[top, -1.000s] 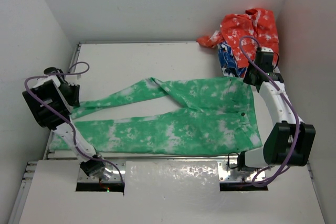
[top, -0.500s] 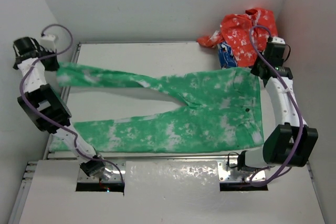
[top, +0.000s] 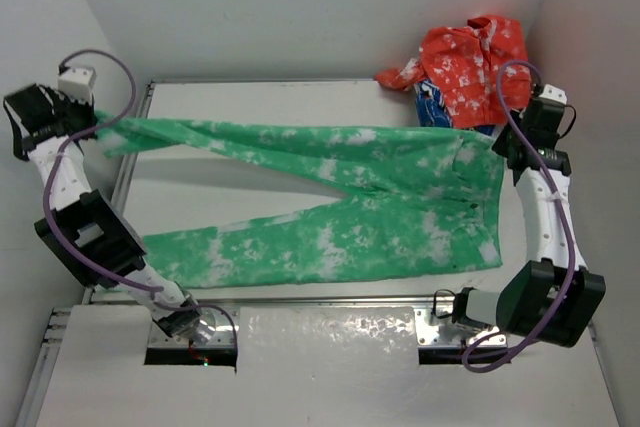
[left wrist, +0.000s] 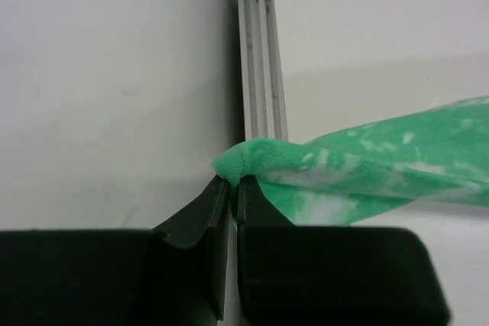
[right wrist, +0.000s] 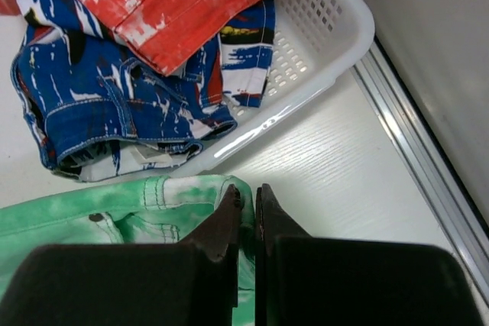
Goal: Fold and stack the trousers
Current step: Flatten the trousers out
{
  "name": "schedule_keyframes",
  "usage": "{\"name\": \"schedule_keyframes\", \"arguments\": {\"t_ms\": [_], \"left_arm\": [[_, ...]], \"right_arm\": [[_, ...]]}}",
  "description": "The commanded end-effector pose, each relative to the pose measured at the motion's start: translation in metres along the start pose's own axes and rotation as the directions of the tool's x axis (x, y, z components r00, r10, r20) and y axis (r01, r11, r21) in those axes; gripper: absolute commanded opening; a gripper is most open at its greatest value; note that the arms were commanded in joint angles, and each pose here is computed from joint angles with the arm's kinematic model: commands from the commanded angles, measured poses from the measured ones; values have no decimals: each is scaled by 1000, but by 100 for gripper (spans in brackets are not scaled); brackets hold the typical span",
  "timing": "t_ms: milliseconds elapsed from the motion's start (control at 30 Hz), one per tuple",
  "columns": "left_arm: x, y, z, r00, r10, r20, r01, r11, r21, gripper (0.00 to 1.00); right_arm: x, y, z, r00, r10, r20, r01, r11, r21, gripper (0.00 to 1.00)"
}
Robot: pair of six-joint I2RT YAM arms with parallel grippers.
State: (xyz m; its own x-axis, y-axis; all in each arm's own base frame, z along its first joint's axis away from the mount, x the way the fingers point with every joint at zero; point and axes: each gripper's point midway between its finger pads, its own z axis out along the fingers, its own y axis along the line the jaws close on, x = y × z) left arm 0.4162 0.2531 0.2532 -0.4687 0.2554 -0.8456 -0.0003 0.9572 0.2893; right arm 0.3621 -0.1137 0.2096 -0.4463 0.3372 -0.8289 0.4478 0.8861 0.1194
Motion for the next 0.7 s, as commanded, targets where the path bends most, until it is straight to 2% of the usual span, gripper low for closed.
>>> {"name": "schedule_keyframes", "arguments": {"t_ms": [0,33,67,133,233,333,433,533,667], "left_arm": [[-11,14,-34,979,152,134,-145,987,-64,0],[24,-7,-27,981,173,89,-174,985,-3,0],[44,-20,-27,968,245,51,-248,967,54,0],[85,-40,-22,972,231,-33,-225,966,128,2],[132,-68,-23,964,244,-104,-220,954,204,2],[151,-83,-24,965,231,-125,-197,952,232,0],[132,-70,-19,983,163,-89,-146,975,168,0],[75,-44,-5,989,141,52,-144,988,60,0],[3,-42,12,966,160,202,-161,987,-10,0]], "right_arm": [[-26,-7,-2,994,19,111,-21,1000,19,0],[-24,-6,-2,994,22,110,-24,1000,14,0],[-20,-6,-1,994,26,104,-28,1000,11,0],[-18,-3,1,994,34,105,-34,999,-5,0],[-10,-2,5,995,42,86,-41,999,-15,0],[-6,0,9,997,42,70,-41,999,-23,0],[-9,2,11,997,40,63,-39,999,-32,0],[-10,5,15,998,44,54,-42,998,-43,0],[-9,7,17,997,65,47,-63,997,-45,0]]}}
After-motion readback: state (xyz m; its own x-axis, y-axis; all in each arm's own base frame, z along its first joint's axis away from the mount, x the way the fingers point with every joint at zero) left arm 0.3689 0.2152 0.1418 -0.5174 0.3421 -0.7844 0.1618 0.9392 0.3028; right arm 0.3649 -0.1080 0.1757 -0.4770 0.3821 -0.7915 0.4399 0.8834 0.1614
